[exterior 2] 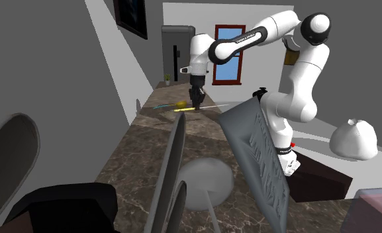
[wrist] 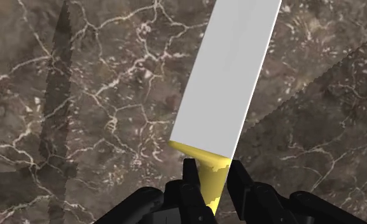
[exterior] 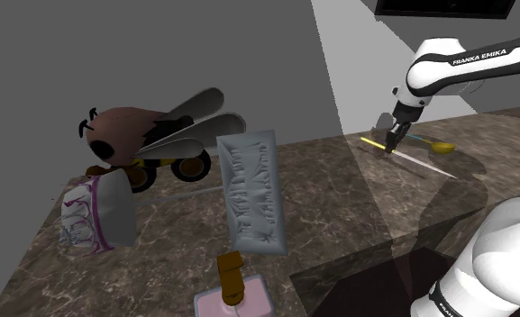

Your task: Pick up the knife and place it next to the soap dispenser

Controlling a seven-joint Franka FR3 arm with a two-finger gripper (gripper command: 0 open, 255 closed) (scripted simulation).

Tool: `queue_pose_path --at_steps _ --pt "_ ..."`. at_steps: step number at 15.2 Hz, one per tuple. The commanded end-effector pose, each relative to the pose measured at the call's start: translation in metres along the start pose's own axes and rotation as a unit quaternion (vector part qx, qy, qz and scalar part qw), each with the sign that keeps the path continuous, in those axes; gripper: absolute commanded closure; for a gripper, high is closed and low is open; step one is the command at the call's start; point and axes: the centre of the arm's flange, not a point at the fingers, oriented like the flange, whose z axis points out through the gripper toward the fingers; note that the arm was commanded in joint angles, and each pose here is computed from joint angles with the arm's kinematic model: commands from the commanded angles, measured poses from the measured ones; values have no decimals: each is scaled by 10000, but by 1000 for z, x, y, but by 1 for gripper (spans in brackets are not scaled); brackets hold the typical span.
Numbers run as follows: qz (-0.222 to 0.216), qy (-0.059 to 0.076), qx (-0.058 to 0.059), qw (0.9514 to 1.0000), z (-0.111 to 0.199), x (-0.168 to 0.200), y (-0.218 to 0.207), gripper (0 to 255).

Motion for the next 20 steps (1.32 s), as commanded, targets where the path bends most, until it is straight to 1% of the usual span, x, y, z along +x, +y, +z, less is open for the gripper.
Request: queue_pose_path --at_steps 1,20 --pt "0 -2 1 10000 -11 1 0 255" --pt "0 -2 1 10000 -111 7 -2 255"
